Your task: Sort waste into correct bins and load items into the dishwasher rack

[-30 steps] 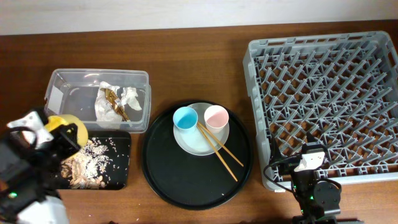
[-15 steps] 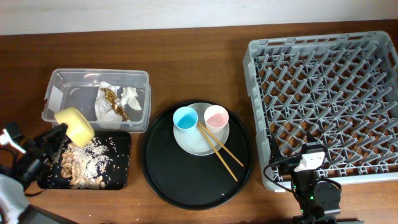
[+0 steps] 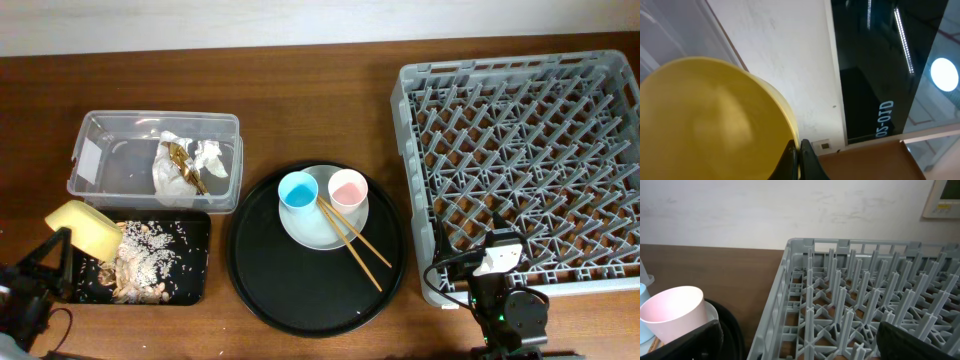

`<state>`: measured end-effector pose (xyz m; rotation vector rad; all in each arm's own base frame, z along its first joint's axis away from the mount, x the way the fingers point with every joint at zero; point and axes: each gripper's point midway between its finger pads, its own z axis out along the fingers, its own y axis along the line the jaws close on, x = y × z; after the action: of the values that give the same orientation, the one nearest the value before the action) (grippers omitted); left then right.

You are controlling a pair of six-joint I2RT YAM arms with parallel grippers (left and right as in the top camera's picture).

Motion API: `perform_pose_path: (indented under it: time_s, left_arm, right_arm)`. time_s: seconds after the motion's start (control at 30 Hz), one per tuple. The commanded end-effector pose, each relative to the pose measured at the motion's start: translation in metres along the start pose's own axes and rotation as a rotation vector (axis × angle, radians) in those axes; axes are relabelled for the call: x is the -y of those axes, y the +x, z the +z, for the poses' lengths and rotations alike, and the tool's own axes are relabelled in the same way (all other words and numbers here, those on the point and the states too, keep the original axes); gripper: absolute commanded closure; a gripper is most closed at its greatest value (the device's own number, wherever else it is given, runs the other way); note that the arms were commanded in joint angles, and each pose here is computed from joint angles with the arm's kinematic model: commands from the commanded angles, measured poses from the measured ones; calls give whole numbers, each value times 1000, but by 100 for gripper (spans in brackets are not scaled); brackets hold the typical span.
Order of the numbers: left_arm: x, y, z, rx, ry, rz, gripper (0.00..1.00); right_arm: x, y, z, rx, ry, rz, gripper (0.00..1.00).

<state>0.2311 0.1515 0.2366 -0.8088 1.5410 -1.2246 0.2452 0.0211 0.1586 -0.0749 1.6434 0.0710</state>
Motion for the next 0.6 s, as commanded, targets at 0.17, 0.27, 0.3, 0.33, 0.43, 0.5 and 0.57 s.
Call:
perform_pose_path:
  time_s: [0.17, 0.27, 0.3, 0.33, 0.43, 0.5, 0.57]
  left_arm:
    - [10, 53, 41, -250, -36, 128, 99]
    - [14, 96, 64, -455, -98, 200, 99]
    - [18, 111, 72, -528, -116, 227, 99]
    - [20, 126, 78, -596, -153, 254, 99]
    - [7, 163, 86, -759, -347, 353, 99]
    - [-4, 191, 85, -858, -474, 430, 99]
    - [-8, 213, 84, -935, -537, 487, 99]
  right_arm:
    - [1, 2, 0, 0, 4, 1, 1]
    - [1, 2, 0, 0, 4, 1, 1]
    - [1, 2, 0, 0, 4, 1, 1]
    - [1, 2, 0, 0, 4, 1, 1]
    - [1, 2, 0, 0, 4, 1, 2]
    - [1, 2, 0, 0, 4, 1, 1]
    - [1, 2, 0, 0, 4, 1, 1]
